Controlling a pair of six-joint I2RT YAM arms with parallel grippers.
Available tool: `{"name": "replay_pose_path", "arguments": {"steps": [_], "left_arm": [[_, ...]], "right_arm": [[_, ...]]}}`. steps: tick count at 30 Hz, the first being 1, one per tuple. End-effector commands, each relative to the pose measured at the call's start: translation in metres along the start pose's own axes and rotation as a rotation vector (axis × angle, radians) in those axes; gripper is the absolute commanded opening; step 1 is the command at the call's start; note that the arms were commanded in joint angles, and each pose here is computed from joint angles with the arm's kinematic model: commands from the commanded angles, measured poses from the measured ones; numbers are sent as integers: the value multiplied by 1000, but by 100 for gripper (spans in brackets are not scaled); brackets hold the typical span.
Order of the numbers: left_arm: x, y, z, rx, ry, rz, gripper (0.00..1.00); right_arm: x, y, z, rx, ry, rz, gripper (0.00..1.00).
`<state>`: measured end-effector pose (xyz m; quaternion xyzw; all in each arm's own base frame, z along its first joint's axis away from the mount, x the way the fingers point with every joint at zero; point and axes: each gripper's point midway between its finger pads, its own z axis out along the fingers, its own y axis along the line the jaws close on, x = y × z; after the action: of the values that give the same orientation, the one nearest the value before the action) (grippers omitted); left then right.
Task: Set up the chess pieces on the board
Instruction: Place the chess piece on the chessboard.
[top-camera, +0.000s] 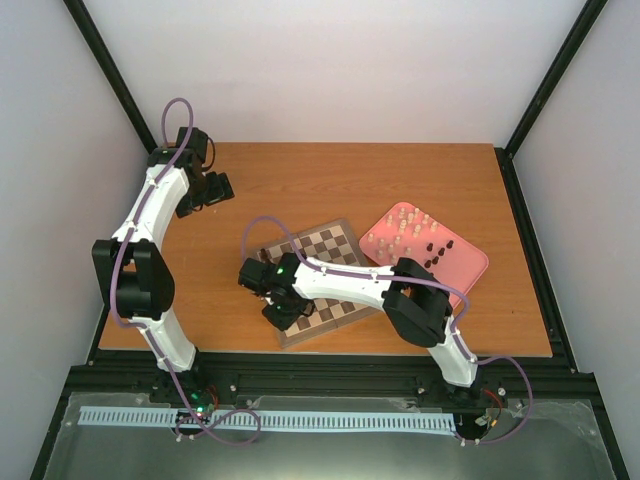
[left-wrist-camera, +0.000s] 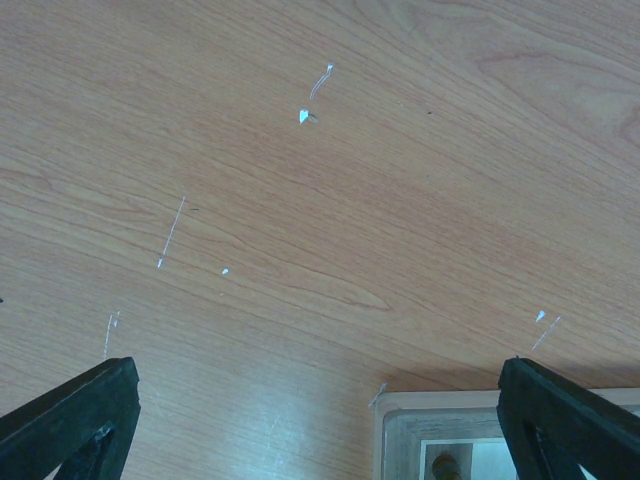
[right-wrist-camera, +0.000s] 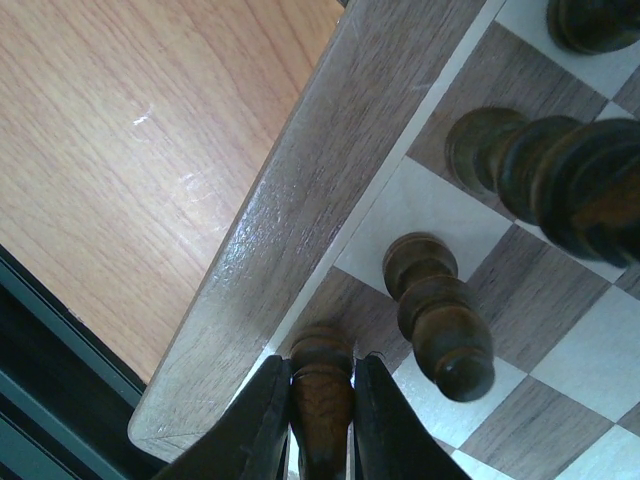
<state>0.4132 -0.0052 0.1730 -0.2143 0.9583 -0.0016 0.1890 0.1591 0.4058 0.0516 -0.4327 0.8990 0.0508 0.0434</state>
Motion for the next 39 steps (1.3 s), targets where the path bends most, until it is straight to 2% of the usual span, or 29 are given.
{"name": "replay_pose_path", "arguments": {"steps": [1, 8, 16, 21, 24, 27, 31, 34, 39], "left_arm": [[-2, -4, -1, 10, -10, 7, 100], [-3, -4, -2, 10, -12, 7, 100], [-4, -4, -3, 6, -17, 9, 100], [-5, -3, -6, 2, -20, 13, 100], [-6, -3, -7, 2, -22, 13, 100], [-6, -4, -8, 6, -23, 10, 100], [-6, -5, -10, 14, -24, 9, 100], [-7, -6, -12, 18, -28, 9, 100], [-11, -8, -15, 27, -34, 7, 100]], "right_arm": [[-1, -1, 1, 2, 7, -8, 10], [-2, -2, -6, 4, -10, -14, 21], [-6, -1, -16, 4, -27, -39, 38], [-10, -4, -32, 21, -55, -49, 55], [-12, -10, -51, 27, -80, -39, 73], [-11, -17, -77, -8, -119, 7, 75], [4, -42, -113, 42, -166, 81, 79], [20, -77, -148, 117, -231, 181, 80], [70, -180, -161, 196, -222, 529, 79]]}}
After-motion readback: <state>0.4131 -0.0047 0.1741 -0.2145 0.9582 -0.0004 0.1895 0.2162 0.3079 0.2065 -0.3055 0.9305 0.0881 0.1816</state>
